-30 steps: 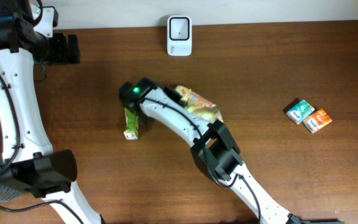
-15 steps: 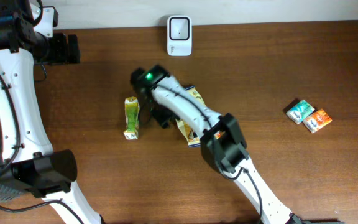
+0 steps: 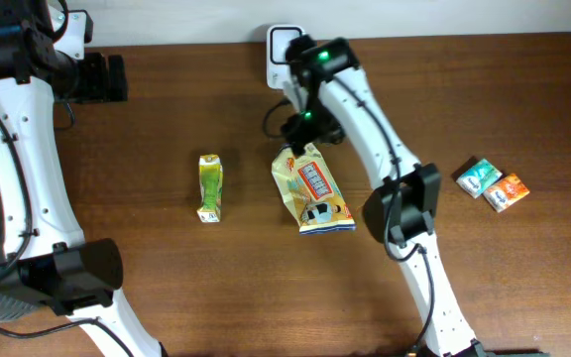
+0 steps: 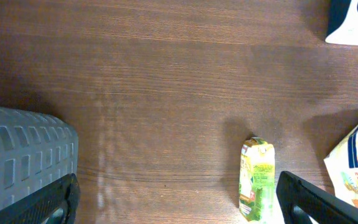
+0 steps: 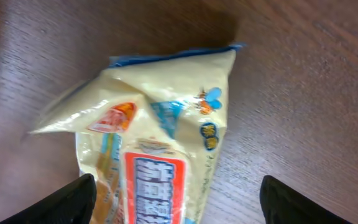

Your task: Scan the item barcode

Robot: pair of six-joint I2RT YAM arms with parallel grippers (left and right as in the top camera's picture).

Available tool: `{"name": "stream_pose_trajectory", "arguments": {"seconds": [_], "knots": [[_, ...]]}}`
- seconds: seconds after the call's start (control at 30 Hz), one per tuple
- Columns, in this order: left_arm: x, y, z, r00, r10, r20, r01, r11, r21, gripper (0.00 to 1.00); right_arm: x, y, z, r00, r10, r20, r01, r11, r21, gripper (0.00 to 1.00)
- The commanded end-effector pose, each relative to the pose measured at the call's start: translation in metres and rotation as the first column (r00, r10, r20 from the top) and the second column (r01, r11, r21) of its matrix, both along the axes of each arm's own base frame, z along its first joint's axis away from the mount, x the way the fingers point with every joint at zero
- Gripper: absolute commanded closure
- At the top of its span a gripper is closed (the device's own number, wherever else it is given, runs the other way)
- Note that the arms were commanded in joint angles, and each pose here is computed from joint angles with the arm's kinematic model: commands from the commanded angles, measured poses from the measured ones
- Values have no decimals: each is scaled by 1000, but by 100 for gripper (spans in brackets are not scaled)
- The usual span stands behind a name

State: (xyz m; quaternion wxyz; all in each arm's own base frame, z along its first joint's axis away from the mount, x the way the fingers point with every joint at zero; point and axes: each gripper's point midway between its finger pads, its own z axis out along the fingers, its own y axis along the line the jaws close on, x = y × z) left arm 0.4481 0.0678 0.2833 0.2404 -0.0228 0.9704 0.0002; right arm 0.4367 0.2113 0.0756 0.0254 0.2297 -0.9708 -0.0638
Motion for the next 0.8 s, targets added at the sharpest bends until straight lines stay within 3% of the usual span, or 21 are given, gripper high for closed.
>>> {"name": "stream_pose_trajectory", "arguments": {"seconds": [0.0,0.2,0.43,0.5,0.57,0.67,0.73,0.77], "knots": [[0,3,0,1000,-6,1,6,1000,4,1,-4,-11,-3,992,-49,-120,68,985,158,15],[0,3,0,1000,-6,1,6,1000,4,1,-42,-14,-41,950,-33,-311,76,989,127,19],[0,3,0,1000,-6,1,6,1000,4,1,-49,8,-40,948,-2,-319,59,984,170,25],[0,3,0,1000,-6,1,6,1000,4,1,-47,8,-51,956,8,-292,33,991,132,36],[0,3,0,1000,-6,1,6,1000,4,1,-47,-5,-67,961,-30,-276,39,999,27,56],[0,3,0,1000,-6,1,6,1000,4,1,-51,-8,-74,956,-32,-291,36,999,9,73],[0,3,0,1000,-6,1,6,1000,4,1,-50,-7,-74,957,-32,-289,38,999,15,94],[0,3,0,1000,-6,1,6,1000,3,1,-50,-7,-73,956,-34,-291,42,999,21,96]]}}
